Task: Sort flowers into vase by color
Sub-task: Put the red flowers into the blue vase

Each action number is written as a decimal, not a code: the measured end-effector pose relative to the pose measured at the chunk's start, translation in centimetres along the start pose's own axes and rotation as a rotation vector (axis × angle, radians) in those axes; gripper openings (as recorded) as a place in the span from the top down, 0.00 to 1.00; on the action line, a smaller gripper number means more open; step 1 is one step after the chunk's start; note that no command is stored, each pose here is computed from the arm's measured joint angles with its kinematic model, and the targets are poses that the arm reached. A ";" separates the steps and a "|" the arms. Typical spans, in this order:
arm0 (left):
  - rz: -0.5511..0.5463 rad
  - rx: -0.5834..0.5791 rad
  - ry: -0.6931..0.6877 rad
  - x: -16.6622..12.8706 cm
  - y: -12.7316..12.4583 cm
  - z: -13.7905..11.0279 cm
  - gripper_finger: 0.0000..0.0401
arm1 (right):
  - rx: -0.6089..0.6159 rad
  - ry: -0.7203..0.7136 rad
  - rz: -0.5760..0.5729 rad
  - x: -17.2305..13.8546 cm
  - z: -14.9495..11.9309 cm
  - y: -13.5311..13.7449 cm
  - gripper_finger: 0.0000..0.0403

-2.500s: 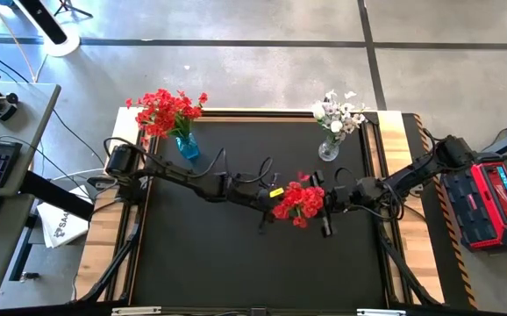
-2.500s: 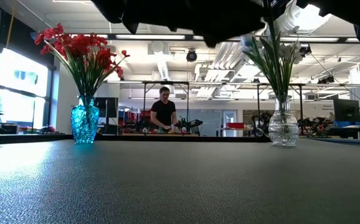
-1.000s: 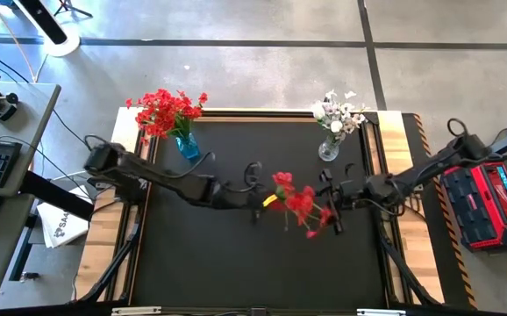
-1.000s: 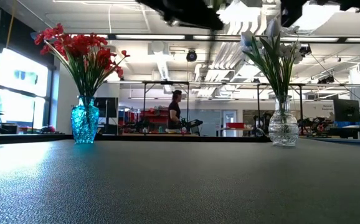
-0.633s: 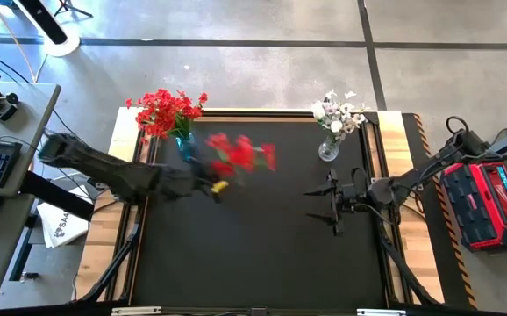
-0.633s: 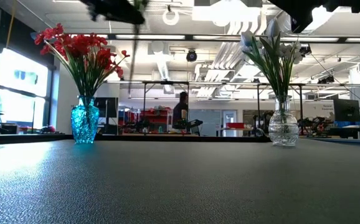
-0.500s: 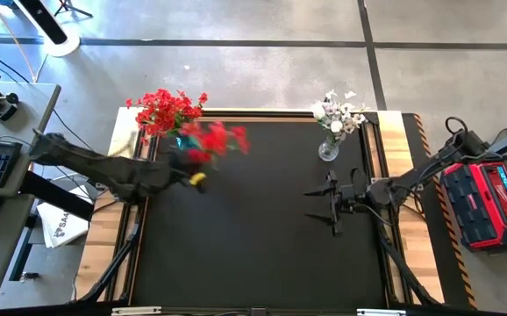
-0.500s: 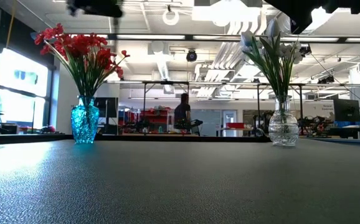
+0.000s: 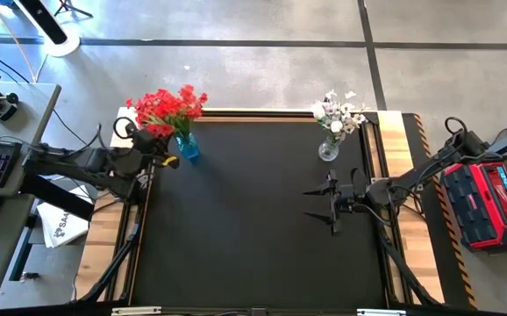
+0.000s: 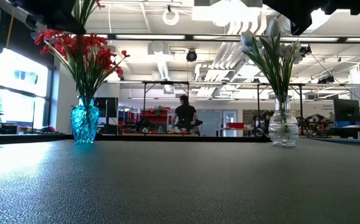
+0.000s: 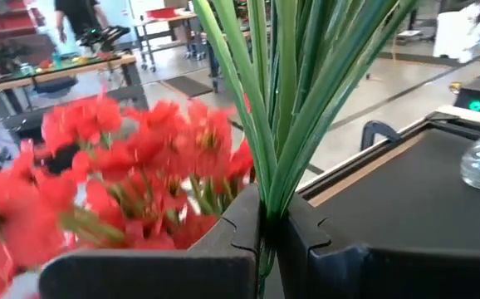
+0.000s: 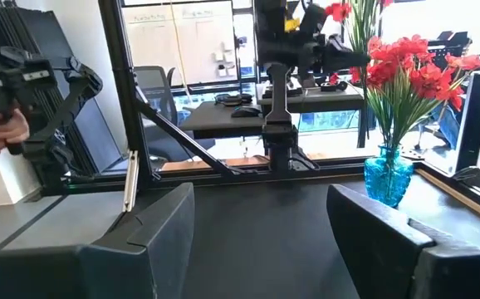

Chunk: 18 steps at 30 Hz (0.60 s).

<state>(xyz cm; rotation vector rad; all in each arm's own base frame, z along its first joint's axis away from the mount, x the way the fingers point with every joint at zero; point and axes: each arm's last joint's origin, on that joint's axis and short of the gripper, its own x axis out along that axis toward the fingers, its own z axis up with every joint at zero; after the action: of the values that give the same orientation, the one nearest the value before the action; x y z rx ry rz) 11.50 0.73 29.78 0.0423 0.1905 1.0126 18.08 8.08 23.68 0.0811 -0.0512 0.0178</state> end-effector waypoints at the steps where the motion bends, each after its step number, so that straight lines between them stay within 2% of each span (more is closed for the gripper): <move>1: 0.009 -0.004 0.003 0.2 -0.1 -0.5 0.99 | 0.005 0.000 0.000 0.0 0.0 0.0 0.39; 8: 0.067 -0.038 -0.025 1.4 -0.5 -1.9 0.99 | 0.009 0.000 0.000 0.0 0.0 0.0 0.39; 12: -0.008 -0.112 -0.055 1.5 -0.6 -1.0 0.99 | 0.018 -0.001 -0.002 0.0 0.0 0.0 0.39; 15: -0.021 -0.076 -0.085 1.5 -0.6 -0.4 0.99 | 0.020 -0.001 -0.002 0.0 0.0 0.0 0.39; 18: 0.030 -0.013 -0.082 1.7 -0.4 -0.4 0.99 | 0.017 -0.001 -0.002 0.0 0.0 0.0 0.39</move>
<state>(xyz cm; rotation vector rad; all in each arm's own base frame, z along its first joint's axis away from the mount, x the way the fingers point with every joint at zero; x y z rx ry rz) 12.58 1.93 29.10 0.0752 0.1091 1.0402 18.10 8.04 23.68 0.0983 -0.0515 0.0162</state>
